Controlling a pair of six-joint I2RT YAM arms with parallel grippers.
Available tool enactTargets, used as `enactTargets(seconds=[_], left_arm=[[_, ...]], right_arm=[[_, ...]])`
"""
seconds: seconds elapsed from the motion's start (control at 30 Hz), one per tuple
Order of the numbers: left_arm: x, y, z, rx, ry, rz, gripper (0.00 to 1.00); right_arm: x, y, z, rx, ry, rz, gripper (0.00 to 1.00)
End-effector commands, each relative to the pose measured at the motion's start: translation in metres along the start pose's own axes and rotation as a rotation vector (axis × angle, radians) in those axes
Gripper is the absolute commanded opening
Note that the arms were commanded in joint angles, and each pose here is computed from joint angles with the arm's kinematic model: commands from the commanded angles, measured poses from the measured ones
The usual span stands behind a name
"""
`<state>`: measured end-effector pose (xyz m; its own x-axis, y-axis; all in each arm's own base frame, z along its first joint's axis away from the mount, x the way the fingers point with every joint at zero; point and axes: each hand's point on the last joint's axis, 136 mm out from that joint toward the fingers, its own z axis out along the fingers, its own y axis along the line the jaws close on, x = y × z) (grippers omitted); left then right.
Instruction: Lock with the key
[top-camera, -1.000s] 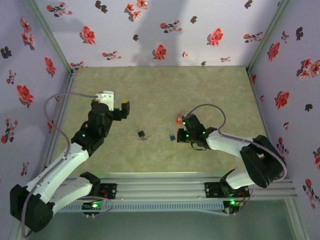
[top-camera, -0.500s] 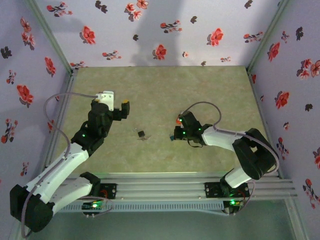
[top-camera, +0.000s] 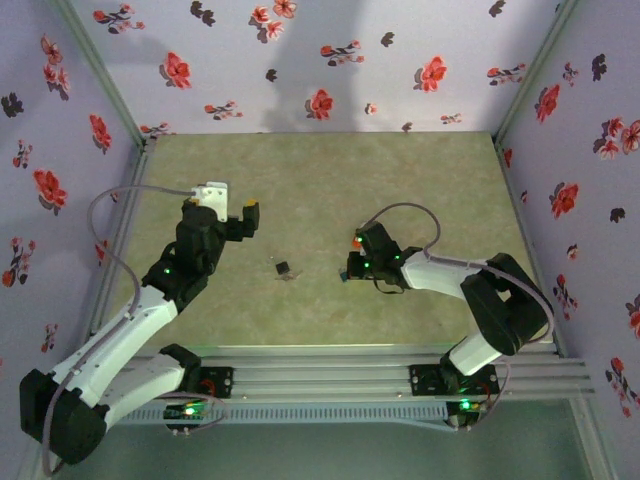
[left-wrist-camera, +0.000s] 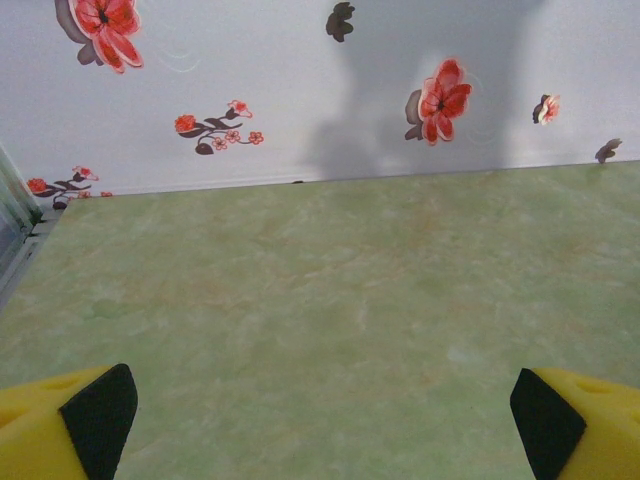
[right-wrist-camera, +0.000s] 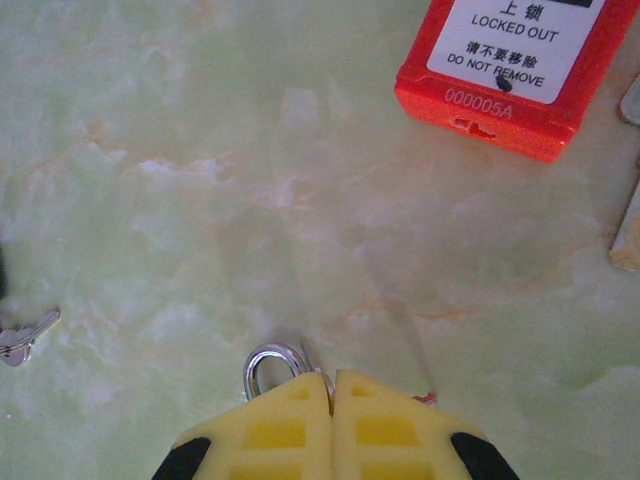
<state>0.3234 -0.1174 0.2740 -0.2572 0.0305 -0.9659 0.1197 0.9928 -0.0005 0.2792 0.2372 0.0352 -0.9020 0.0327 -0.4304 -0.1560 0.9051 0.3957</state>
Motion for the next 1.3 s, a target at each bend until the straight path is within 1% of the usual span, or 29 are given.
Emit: enactTargets(seconds=[0.0,0.33,0.63,0.77,0.83,0.97,1.03,1.1,1.17,1.27], left_arm=[[-0.002,0.004,-0.003,-0.005,-0.017,-0.006,1.00],[-0.001,0.003,-0.003,-0.003,-0.015,-0.004,1.00],[-0.001,0.003,-0.003,-0.001,-0.014,-0.003,1.00],[-0.001,0.003,-0.003,-0.001,-0.016,-0.004,1.00],[-0.001,0.003,-0.003,0.000,-0.016,-0.003,1.00],[-0.002,0.003,-0.003,0.000,-0.017,-0.004,1.00],[-0.001,0.003,-0.003,-0.002,-0.016,-0.005,1.00],[-0.002,0.003,-0.004,-0.002,-0.017,-0.004,1.00],[-0.003,0.004,-0.004,-0.006,-0.018,-0.005,1.00],[-0.003,0.004,-0.004,-0.010,-0.019,-0.005,1.00]], right_arm=[[-0.001,-0.001,0.001,0.006,-0.006,-0.007,0.05],[0.001,-0.002,0.000,0.006,-0.005,-0.005,0.13],[0.001,-0.001,-0.002,0.002,-0.008,-0.005,0.14],[-0.003,0.000,-0.011,-0.004,-0.027,-0.006,0.16],[-0.005,0.004,-0.016,-0.015,-0.037,-0.008,0.24],[-0.012,0.010,-0.032,-0.037,-0.070,-0.019,0.47],[-0.013,0.013,-0.037,-0.041,-0.075,-0.030,0.54],[-0.015,0.014,-0.044,-0.030,-0.093,-0.035,0.65],[-0.017,0.018,-0.050,-0.037,-0.115,-0.043,0.73],[-0.016,0.034,-0.059,-0.062,-0.128,-0.087,0.86]])
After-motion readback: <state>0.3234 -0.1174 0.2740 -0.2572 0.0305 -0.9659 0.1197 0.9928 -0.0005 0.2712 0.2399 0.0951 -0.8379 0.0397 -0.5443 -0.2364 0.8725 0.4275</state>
